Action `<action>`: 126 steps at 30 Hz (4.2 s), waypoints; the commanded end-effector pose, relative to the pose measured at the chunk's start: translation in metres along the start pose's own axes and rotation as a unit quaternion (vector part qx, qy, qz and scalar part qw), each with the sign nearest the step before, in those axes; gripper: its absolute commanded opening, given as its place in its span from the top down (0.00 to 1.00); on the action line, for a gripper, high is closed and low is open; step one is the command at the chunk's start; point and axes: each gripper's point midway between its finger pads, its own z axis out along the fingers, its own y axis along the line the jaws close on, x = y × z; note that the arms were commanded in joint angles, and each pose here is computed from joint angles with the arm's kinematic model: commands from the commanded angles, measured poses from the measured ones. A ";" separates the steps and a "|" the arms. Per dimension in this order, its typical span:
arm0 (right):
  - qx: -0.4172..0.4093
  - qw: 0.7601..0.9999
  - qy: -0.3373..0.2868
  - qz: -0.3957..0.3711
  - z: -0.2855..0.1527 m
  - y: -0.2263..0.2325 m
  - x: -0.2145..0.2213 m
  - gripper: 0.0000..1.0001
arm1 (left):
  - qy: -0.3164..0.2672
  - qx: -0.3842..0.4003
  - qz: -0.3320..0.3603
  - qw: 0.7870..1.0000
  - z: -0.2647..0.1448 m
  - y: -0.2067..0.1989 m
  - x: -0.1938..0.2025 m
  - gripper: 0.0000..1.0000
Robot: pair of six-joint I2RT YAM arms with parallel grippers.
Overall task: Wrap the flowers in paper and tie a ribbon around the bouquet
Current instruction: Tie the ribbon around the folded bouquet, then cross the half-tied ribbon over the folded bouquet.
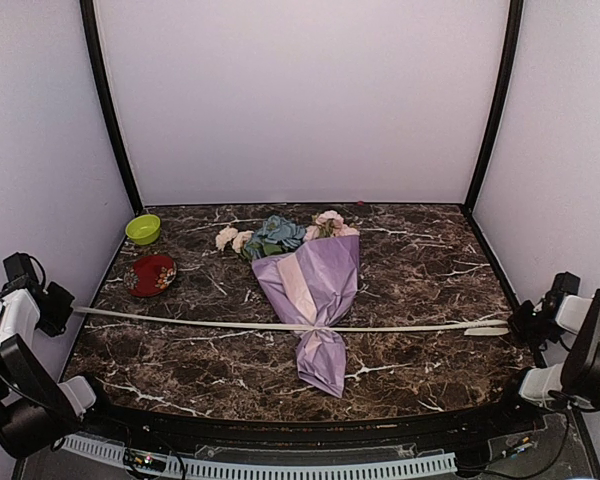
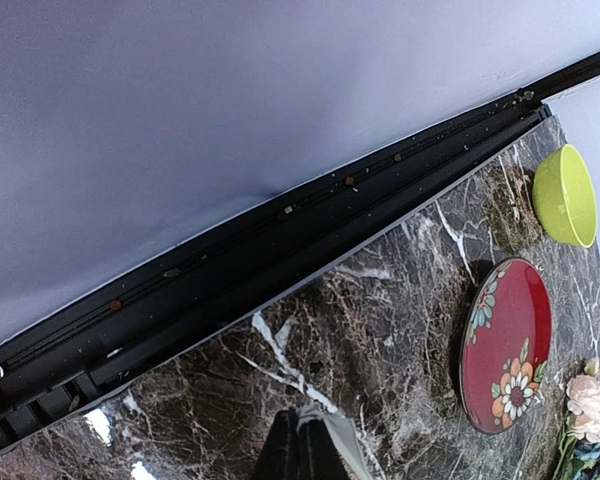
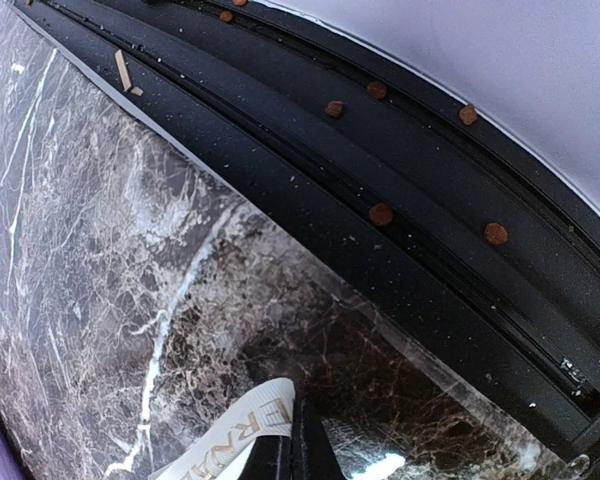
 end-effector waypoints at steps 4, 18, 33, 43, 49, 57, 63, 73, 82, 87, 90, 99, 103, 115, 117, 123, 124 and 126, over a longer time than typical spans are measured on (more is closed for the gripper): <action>0.038 0.994 -0.104 0.013 -0.014 -0.015 -0.054 1.00 | -0.103 -0.067 -0.066 0.990 -0.008 0.033 -0.045 1.00; -0.060 0.987 -0.087 -0.124 -0.029 0.098 -0.022 1.00 | -0.012 0.168 0.043 0.985 -0.003 -0.078 0.002 1.00; -0.028 0.936 0.089 -0.339 -0.028 0.166 0.106 0.37 | 0.049 0.229 0.207 0.950 -0.054 -0.124 0.061 0.56; -0.001 0.897 0.088 -0.433 -0.051 0.211 0.120 0.09 | 0.083 0.330 0.406 0.848 -0.122 -0.169 0.153 0.06; -0.073 0.877 0.124 -0.458 -0.060 0.243 0.154 0.10 | 0.168 0.406 0.651 0.618 -0.154 -0.192 0.291 0.31; -0.119 0.860 0.161 -0.469 -0.059 0.247 0.189 0.13 | 0.172 0.438 0.754 0.458 -0.107 -0.188 0.382 0.11; -0.133 0.849 0.180 -0.478 -0.053 0.246 0.203 0.14 | 0.140 0.413 0.782 0.445 -0.066 -0.198 0.403 0.06; -0.132 0.841 0.188 -0.489 -0.047 0.245 0.209 0.16 | 0.130 0.375 0.800 0.450 -0.036 -0.206 0.421 0.29; -0.172 0.832 0.197 -0.489 -0.057 0.255 0.218 0.16 | 0.111 0.401 0.782 0.464 -0.049 -0.205 0.412 1.00; -0.256 0.809 0.209 -0.486 -0.077 0.280 0.237 0.17 | 0.069 0.448 0.747 0.486 -0.083 -0.227 0.394 1.00; -0.322 0.780 0.216 -0.492 -0.098 0.301 0.257 0.19 | 0.058 0.492 0.719 0.488 -0.112 -0.240 0.387 1.00; -0.599 0.600 0.252 -0.466 -0.195 0.366 0.323 0.28 | 0.065 0.596 0.664 0.446 -0.182 -0.253 0.397 1.00; -0.611 0.585 0.281 -0.454 -0.179 0.377 0.344 0.34 | 0.059 0.610 0.652 0.446 -0.186 -0.254 0.404 1.00; -0.593 0.538 0.364 -0.476 -0.156 0.360 0.391 0.68 | 0.058 0.607 0.649 0.455 -0.181 -0.257 0.413 1.00; -0.597 0.529 0.372 -0.475 -0.159 0.358 0.394 0.76 | 0.057 0.604 0.651 0.456 -0.180 -0.257 0.413 1.00; -0.602 0.521 0.377 -0.474 -0.165 0.352 0.392 0.70 | 0.054 0.595 0.656 0.461 -0.174 -0.256 0.412 1.00; -0.601 0.523 0.375 -0.474 -0.165 0.352 0.391 0.69 | 0.055 0.594 0.657 0.461 -0.173 -0.256 0.413 1.00; -0.601 0.525 0.371 -0.475 -0.166 0.353 0.391 0.77 | 0.056 0.593 0.658 0.460 -0.172 -0.254 0.413 1.00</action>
